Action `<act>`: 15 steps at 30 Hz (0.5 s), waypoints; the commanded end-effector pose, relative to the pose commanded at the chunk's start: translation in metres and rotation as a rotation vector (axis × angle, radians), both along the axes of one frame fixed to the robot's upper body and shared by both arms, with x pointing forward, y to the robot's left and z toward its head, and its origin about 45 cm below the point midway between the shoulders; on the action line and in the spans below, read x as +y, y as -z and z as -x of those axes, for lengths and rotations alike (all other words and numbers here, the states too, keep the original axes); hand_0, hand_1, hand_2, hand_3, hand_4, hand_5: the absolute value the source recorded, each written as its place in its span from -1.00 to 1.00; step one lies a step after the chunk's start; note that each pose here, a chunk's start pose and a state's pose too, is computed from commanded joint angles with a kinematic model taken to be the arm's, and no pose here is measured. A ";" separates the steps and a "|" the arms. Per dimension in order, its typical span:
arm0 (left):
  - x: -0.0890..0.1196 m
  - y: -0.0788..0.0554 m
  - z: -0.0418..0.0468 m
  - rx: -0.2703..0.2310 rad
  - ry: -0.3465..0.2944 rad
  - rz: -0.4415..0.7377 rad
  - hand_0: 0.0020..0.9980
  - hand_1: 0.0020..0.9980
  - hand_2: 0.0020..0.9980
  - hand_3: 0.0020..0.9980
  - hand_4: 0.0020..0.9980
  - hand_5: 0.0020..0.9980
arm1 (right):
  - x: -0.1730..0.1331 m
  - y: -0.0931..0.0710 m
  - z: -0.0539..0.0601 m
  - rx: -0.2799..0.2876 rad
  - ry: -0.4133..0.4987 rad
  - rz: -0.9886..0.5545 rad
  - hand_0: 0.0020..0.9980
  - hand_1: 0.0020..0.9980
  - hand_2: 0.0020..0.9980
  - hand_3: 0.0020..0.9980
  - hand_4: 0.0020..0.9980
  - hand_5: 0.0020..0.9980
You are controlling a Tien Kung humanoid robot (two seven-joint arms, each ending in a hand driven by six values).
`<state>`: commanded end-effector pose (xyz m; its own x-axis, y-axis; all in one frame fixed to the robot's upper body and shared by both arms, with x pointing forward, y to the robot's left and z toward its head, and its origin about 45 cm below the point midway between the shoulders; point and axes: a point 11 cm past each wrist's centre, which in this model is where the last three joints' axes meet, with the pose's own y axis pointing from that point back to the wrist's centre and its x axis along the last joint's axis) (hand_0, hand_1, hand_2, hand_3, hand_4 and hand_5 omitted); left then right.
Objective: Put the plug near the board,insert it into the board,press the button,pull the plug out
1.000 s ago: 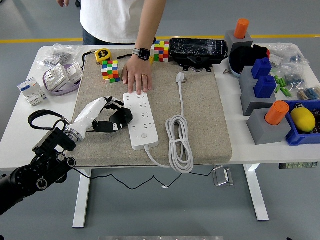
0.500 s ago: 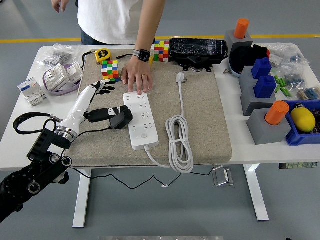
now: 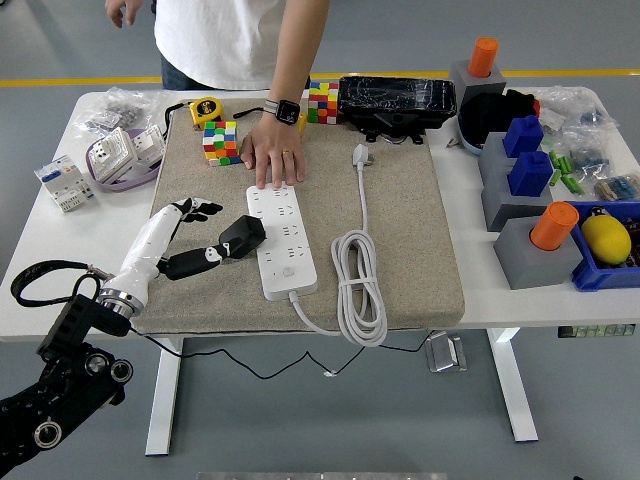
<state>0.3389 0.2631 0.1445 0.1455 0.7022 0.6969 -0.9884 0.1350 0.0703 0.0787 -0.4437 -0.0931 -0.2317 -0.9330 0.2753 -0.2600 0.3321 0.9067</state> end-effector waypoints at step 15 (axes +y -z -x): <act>-0.018 0.008 0.0020 0.049 0.053 -0.028 0.47 0.44 0.41 0.38 0.75 0.08 | 0.000 0.000 -0.001 0.002 -0.007 0.001 0.20 0.28 0.28 0.11 0.90 -0.02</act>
<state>0.3369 0.2453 0.1369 0.2161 0.6728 0.7076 -0.9752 0.1840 0.1229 0.0795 -0.4436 -0.0930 -0.2248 -0.9344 0.2763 -0.2607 0.3308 0.9070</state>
